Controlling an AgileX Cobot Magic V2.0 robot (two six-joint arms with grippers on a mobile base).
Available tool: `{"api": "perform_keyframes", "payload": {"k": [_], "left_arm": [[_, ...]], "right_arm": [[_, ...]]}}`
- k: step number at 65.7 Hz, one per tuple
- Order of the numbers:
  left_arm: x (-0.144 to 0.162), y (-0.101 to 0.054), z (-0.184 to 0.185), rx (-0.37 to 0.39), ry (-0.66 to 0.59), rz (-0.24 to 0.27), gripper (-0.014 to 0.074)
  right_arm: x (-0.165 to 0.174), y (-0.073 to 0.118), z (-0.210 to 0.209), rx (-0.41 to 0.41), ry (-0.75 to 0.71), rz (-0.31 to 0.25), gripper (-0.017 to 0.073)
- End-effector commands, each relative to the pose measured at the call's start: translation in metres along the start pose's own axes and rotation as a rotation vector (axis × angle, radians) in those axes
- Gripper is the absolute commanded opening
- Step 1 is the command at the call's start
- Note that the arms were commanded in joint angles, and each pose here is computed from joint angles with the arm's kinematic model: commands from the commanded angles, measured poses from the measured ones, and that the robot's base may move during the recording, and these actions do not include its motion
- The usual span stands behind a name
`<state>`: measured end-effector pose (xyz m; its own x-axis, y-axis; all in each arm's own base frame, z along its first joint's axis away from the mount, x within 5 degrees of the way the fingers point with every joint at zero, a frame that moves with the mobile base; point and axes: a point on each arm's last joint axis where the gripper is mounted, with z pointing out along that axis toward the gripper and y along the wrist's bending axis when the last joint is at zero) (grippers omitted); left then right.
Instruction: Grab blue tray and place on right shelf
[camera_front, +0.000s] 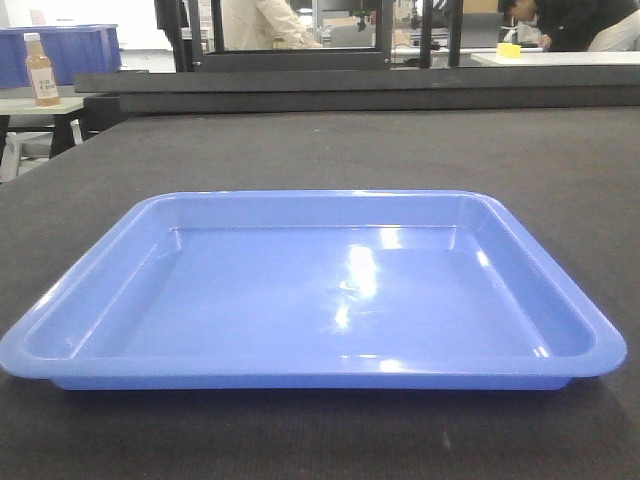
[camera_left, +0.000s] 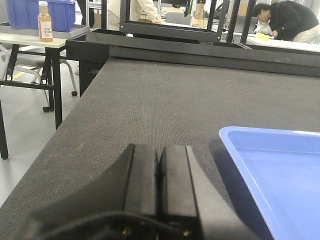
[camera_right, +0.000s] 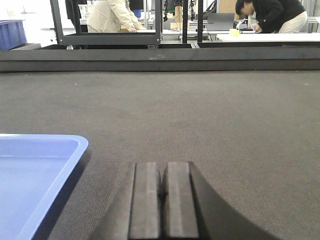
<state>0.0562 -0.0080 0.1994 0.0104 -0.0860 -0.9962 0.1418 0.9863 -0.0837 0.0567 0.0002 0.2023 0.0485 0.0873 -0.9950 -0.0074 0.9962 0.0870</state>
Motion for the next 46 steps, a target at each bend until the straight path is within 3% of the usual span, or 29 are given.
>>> {"api": "perform_keyframes", "payload": {"k": [1, 46], "left_arm": [[0.0013, 0.0004, -0.0003, 0.002, -0.068, -0.004, -0.0048], [0.0013, 0.0004, -0.0003, 0.002, -0.068, -0.004, -0.0048]], "right_arm": [[-0.0168, 0.0010, -0.0031, -0.004, -0.129, -0.006, 0.0053], [-0.0193, 0.0011, -0.0034, -0.005, -0.157, -0.006, 0.0053]]}}
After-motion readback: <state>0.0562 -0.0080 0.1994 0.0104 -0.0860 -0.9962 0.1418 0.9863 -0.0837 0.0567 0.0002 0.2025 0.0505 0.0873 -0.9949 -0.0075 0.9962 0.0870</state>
